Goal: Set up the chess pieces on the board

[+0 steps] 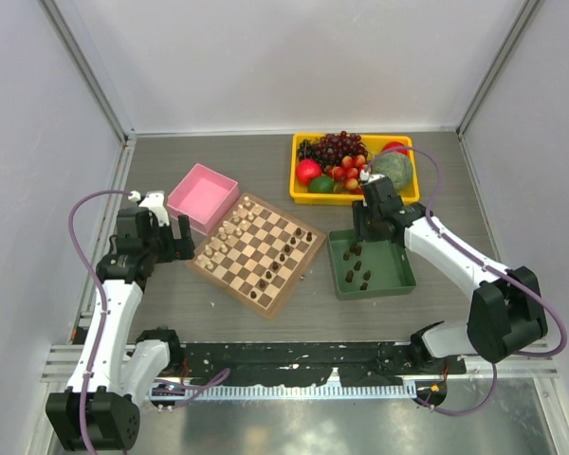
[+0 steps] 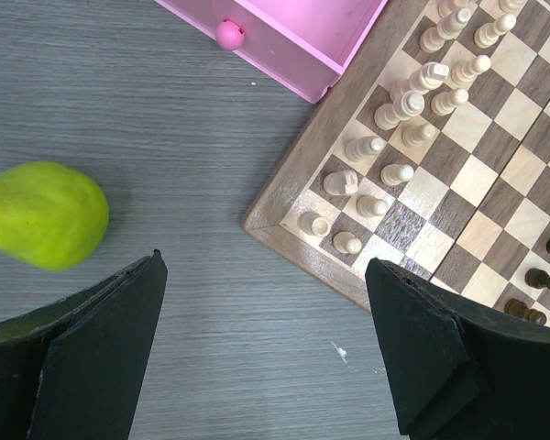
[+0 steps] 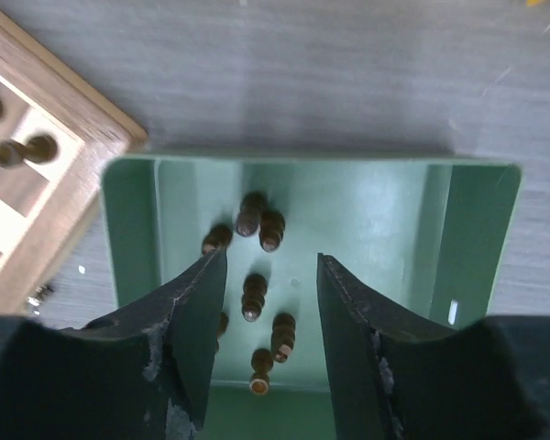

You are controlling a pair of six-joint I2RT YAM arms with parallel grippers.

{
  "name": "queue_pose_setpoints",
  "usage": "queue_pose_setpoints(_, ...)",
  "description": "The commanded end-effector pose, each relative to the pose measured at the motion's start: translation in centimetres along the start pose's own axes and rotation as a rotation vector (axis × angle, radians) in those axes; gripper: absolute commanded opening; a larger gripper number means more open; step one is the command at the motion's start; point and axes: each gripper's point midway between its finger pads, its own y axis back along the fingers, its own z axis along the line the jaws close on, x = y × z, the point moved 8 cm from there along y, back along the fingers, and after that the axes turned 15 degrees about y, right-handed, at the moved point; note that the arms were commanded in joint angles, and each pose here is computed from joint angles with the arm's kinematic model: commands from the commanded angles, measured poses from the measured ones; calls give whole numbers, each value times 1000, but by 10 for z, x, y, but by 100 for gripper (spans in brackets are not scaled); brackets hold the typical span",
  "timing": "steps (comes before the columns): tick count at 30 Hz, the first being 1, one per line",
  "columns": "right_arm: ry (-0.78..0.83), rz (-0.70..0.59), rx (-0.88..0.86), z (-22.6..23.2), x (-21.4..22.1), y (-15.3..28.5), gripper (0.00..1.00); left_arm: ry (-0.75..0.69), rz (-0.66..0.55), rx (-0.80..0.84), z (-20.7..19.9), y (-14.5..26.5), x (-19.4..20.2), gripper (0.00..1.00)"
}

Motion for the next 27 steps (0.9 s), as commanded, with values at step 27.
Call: queue_pose_setpoints(27,-84,25,-101,20,15,-1,42,-13,-34,13,-3,4,-10,99)
